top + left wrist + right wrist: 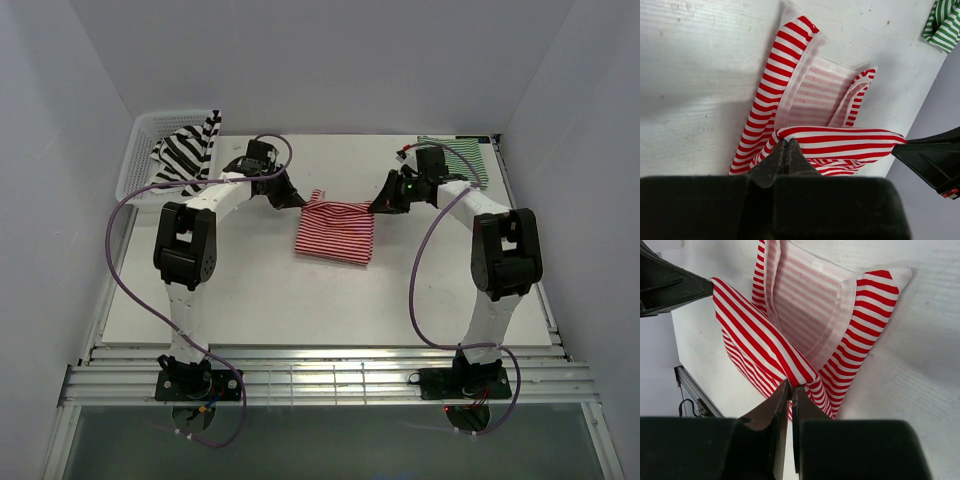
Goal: Fold and stack the tank tops
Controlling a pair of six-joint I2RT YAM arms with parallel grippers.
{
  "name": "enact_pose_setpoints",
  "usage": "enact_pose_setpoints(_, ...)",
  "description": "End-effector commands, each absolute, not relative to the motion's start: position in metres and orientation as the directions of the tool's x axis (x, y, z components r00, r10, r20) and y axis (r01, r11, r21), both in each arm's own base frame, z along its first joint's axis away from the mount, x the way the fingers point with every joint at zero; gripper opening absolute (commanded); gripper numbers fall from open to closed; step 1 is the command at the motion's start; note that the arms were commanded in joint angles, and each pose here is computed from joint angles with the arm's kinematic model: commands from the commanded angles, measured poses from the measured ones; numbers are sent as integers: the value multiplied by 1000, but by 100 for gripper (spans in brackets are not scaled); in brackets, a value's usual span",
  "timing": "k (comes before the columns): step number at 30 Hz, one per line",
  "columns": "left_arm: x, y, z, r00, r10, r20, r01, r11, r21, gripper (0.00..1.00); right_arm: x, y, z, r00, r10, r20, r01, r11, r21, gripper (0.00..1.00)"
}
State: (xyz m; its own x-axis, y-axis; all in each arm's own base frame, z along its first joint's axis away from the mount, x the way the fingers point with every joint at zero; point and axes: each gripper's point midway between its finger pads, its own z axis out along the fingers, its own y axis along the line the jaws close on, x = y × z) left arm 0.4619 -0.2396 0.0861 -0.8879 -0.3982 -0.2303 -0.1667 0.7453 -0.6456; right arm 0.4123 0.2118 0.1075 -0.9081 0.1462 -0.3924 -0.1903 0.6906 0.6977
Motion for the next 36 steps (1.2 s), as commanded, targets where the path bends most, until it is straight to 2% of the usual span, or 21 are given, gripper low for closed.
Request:
enact_pose_setpoints(1, 487, -235, 106, -857, -409, -314, -115, 745, -657, 0, 442, 207, 117, -864, 153, -480, -248, 700, 669, 8)
enact_pose_setpoints(13, 513, -242, 92, -855, -395, -336, -87, 748, -658, 0, 474, 205, 98, -854, 179, -488, -229, 714, 662, 8)
enact_pose_setpoints(15, 517, -244, 86, -857, -392, -334, -85, 748, -659, 15, 479, 204, 93, -856, 189, -481, -213, 719, 661, 12)
enact_pose_setpoints(16, 522, -246, 91, -854, -385, -349, -66, 747, -662, 26, 482, 204, 93, -852, 198, -485, -209, 720, 662, 28)
enact_pose_setpoints(18, 525, -249, 92, -857, -374, -354, -47, 741, -670, 59, 487, 203, 98, -840, 203, -503, -220, 721, 658, 48)
enact_pose_setpoints(19, 529, -251, 100, -853, -371, -368, -28, 736, -676, 66, 489, 204, 102, -834, 202, -514, -231, 717, 657, 63)
enact_pose_setpoints(20, 530, -252, 102, -852, -365, -376, -16, 735, -678, 73, 488, 204, 104, -830, 200, -520, -238, 716, 656, 66)
enact_pose_setpoints(21, 531, -254, 108, -850, -361, -384, 0, 729, -685, 93, 487, 205, 116, -818, 199, -540, -263, 706, 658, 66)
enact_pose_setpoints(22, 531, -254, 113, -847, -355, -396, 15, 728, -685, 98, 485, 205, 121, -809, 200, -552, -275, 702, 657, 67)
enact_pose_setpoints(27, 520, -259, 132, -840, -320, -437, 83, 721, -688, 98, 461, 210, 137, -792, 170, -586, -333, 684, 649, 70)
enact_pose_setpoints(29, 512, -267, 143, -837, -299, -457, 119, 716, -688, 98, 452, 215, 137, -798, 155, -583, -347, 672, 654, 75)
enact_pose_setpoints(30, 508, -270, 144, -838, -285, -464, 138, 713, -687, 98, 449, 220, 142, -789, 149, -596, -370, 658, 655, 82)
enact_pose_setpoints(31, 505, -274, 145, -843, -278, -460, 146, 705, -694, 98, 444, 223, 138, -801, 151, -579, -363, 645, 672, 95)
enact_pose_setpoints(32, 502, -279, 144, -849, -265, -456, 155, 700, -697, 98, 443, 225, 139, -801, 153, -579, -368, 637, 678, 90)
enact_pose_setpoints(36, 500, -287, 129, -871, -254, -420, 142, 688, -712, 98, 440, 239, 127, -827, 136, -546, -363, 612, 703, 90)
